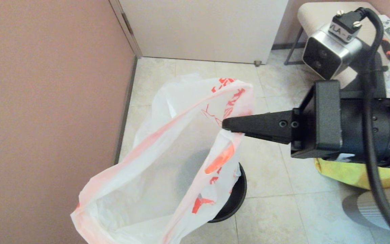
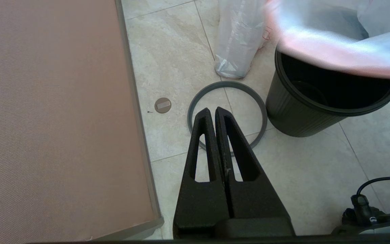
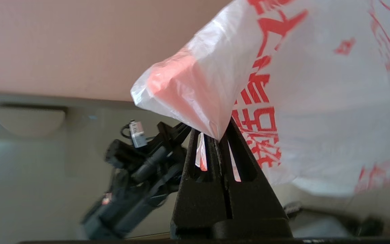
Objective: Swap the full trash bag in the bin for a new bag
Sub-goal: Put the new garbage bag on the trash can
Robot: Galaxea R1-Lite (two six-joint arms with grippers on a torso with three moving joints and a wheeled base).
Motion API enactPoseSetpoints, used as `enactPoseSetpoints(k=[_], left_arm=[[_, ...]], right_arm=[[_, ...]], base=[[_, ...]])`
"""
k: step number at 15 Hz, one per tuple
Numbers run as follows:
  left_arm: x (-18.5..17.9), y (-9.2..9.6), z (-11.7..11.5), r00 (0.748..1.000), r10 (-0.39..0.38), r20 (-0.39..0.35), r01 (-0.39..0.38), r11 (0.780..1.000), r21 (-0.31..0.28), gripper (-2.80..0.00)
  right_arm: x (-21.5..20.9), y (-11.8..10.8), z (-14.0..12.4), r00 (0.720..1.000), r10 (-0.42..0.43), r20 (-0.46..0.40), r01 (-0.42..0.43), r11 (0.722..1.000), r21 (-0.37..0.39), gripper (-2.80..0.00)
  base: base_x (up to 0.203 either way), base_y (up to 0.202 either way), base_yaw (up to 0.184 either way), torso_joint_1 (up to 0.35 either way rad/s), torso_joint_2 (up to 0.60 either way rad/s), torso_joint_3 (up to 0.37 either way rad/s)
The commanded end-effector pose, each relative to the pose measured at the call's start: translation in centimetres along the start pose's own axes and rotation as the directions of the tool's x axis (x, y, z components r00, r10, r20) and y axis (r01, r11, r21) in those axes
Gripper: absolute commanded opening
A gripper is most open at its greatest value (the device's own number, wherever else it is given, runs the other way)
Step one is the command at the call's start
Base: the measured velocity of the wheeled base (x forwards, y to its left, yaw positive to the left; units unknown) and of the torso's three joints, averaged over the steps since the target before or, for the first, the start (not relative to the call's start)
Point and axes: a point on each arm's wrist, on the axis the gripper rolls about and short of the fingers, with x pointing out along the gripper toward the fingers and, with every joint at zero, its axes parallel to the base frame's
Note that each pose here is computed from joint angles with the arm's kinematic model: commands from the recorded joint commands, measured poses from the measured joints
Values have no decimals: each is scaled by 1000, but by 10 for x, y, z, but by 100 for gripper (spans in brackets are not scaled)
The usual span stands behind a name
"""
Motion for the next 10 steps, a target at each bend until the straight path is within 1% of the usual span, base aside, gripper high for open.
enactPoseSetpoints(k=[1,4,7,10], left_arm=[[0,0,-1,1000,-1,-4,1,1000,1,-280],[0,0,-1,1000,-1,-4,1,1000,1,-280],[0,0,-1,1000,-2,-4,2,1000,1,-280],[0,0,-1,1000,-1,-3,1,1000,1,-280]], right_arm=[[-28,8,0,1000,-2,31,2,1000,16,-280],[-41,4,-14,1000,-23,5,22,999,36,-280],[-46,-2,-26,995,-76,-65,81,993,90,-280],[-52,6,-24,996,-62,-61,67,994,86,-280]], base=[[0,0,0,0,0,0],[0,0,0,0,0,0],[0,0,0,0,0,0],[0,0,0,0,0,0]])
